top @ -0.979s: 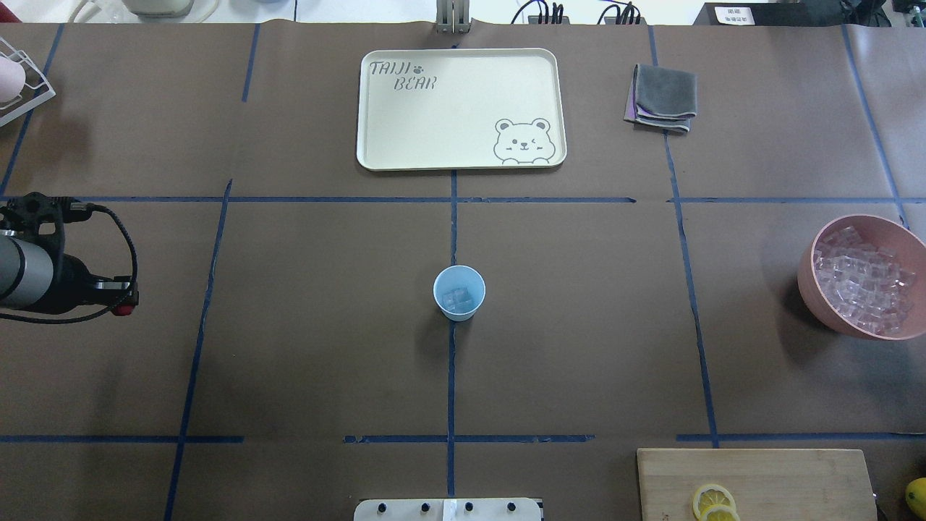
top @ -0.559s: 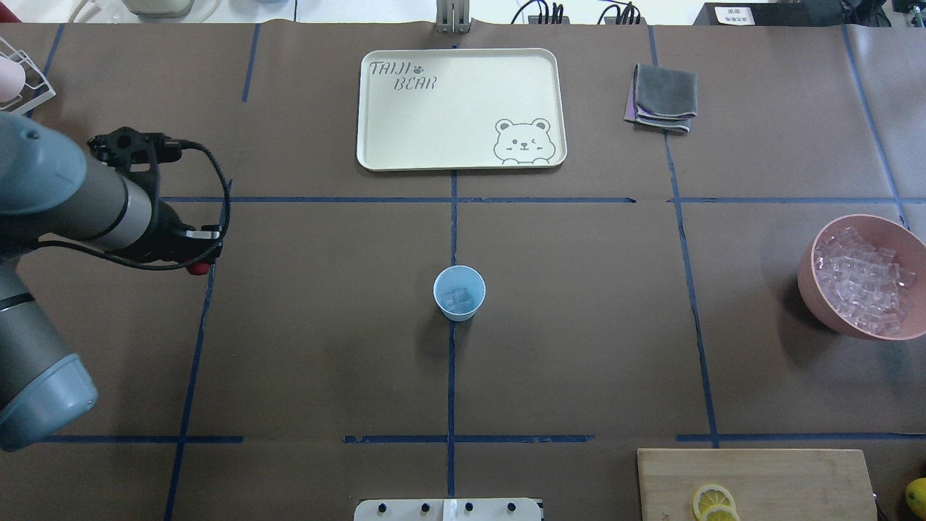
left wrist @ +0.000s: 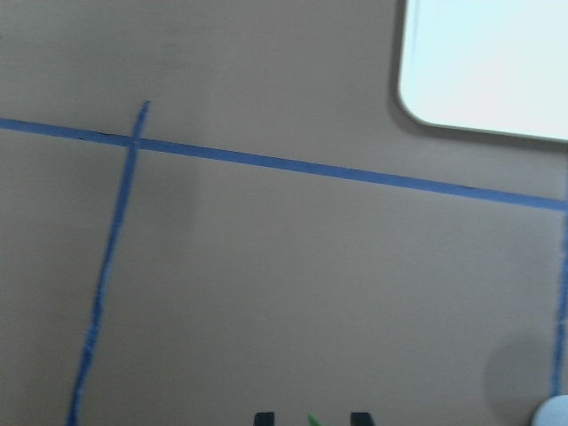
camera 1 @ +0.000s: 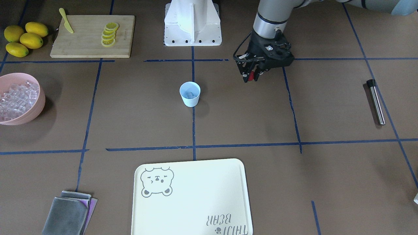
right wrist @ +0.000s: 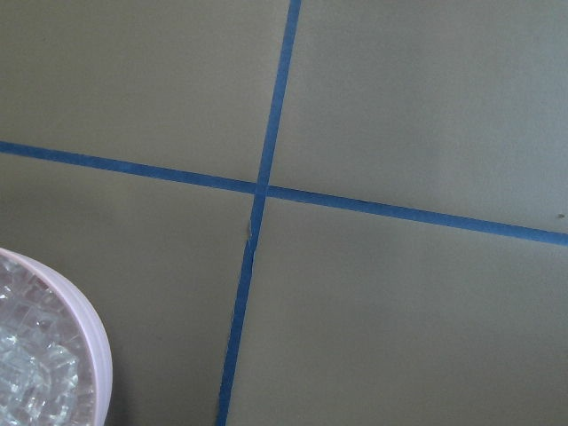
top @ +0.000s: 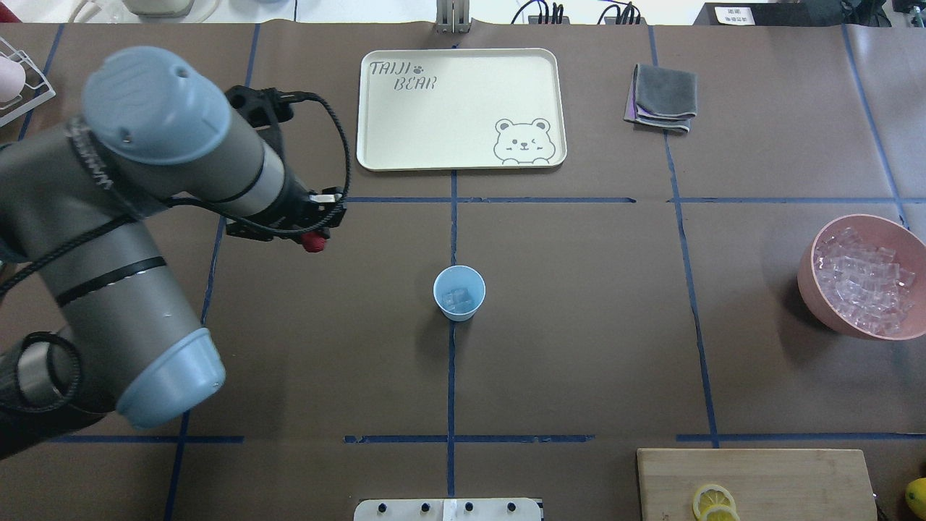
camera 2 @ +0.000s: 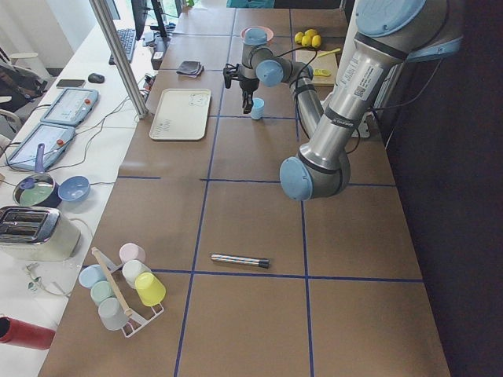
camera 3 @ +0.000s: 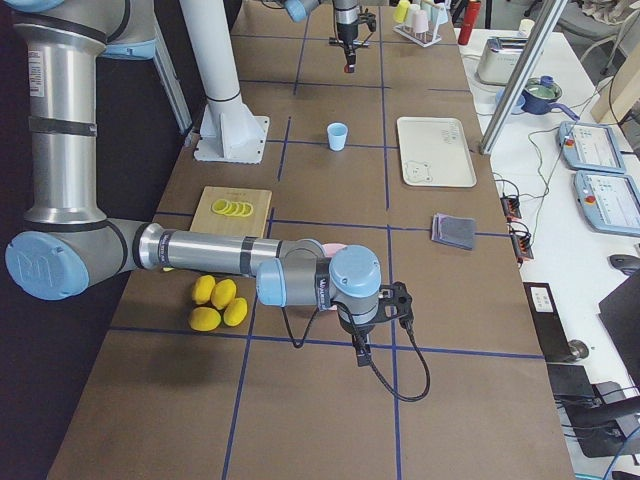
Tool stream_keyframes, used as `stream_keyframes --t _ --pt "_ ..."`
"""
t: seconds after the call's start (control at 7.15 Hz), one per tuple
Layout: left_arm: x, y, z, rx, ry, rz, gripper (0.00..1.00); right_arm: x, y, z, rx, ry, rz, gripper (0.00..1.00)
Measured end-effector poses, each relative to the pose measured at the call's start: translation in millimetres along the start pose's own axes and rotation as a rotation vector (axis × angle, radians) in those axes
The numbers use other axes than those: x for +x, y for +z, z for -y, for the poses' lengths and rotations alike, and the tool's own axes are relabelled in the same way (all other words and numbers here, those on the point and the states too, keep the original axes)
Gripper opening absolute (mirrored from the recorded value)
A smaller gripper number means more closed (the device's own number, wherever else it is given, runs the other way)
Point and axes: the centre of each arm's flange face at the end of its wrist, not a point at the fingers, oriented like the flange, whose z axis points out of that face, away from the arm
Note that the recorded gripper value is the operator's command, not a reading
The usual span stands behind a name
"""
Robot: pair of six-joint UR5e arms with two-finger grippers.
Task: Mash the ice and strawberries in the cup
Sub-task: 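Carry the strawberry with the left gripper over the light-blue cup, then open the left gripper to drop the strawberry into the cup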
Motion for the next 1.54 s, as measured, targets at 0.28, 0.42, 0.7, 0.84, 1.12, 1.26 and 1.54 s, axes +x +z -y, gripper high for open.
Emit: stream_keyframes --t 0.28,0.42,0.7,0.84,1.12,1.26,1.54 --pt "64.1 23.2 -15.6 -0.029 -0.045 -0.032 0.0 0.9 0.9 -1.2 -0.001 0.019 0.001 0.99" --pt "86.8 35.2 -23.9 -0.041 -0.056 -0.032 0.0 1.1 1.1 -1.5 -0.002 0.022 0.001 0.99" --pt "125.6 62.2 -38.6 -0.05 -0.067 -0.034 0.0 1.2 1.2 -1.5 -0.002 0.023 0.001 0.99" --pt "134.5 74.6 -43.6 -0.046 -0.068 -0.033 0.0 1.0 0.9 -1.4 -0.001 0.022 0.001 0.99" --pt "139.0 86.2 -50.9 -0.049 -0.066 -0.028 0.03 0.6 0.5 -1.3 0.0 0.022 0.001 0.99" --pt "139.3 89.1 -54.5 -0.053 -0.063 -0.026 0.04 0.4 0.3 -1.1 0.0 0.022 0.001 0.99" --pt "140.1 92.4 -60.9 -0.061 -0.056 -0.023 0.37 -0.1 -0.2 -0.9 0.001 0.021 0.001 0.99"
